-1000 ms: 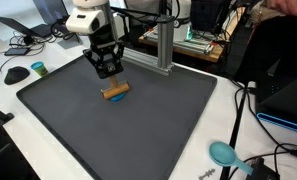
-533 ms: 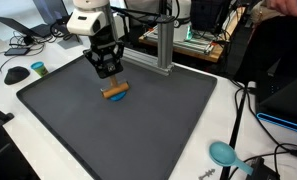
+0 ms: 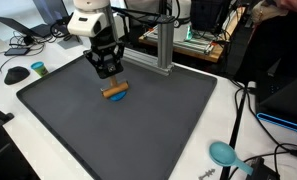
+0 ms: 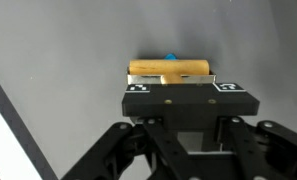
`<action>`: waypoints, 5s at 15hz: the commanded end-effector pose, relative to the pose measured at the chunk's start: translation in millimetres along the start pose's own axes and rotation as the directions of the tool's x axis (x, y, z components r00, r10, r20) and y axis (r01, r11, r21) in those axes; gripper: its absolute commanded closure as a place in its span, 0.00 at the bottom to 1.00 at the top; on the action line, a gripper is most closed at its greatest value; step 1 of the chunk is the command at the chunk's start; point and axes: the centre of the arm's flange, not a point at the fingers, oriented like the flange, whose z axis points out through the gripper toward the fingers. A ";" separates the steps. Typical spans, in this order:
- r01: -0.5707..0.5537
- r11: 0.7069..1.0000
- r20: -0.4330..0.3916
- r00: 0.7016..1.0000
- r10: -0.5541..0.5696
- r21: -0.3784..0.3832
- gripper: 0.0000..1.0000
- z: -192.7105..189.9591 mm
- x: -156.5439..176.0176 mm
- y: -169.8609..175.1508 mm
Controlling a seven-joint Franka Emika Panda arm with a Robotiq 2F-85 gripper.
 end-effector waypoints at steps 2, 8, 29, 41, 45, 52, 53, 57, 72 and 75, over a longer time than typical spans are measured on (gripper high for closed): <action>-0.016 1.000 -0.034 0.999 0.016 0.011 0.78 15.2 15.3 -5.5; 0.008 1.000 -0.070 0.998 -0.008 0.003 0.78 11.2 25.1 -12.7; 0.044 0.999 -0.088 0.995 -0.043 0.006 0.78 12.2 41.6 -19.5; 0.005 1.000 0.008 1.000 -0.005 0.026 0.78 25.5 14.6 -14.0; 0.004 1.000 0.020 1.000 -0.005 0.029 0.78 27.6 12.1 -13.6; 0.001 1.000 0.043 0.999 -0.003 0.031 0.78 32.5 5.1 -12.7; 0.000 0.999 0.044 0.999 -0.002 0.033 0.78 32.9 4.2 -12.5; 0.004 0.999 0.056 0.998 -0.006 0.037 0.78 35.2 2.7 -12.9; 0.045 0.998 0.106 0.993 -0.048 0.034 0.78 37.3 10.6 -18.8; 0.057 0.998 0.111 0.992 -0.061 0.031 0.78 37.6 12.6 -20.7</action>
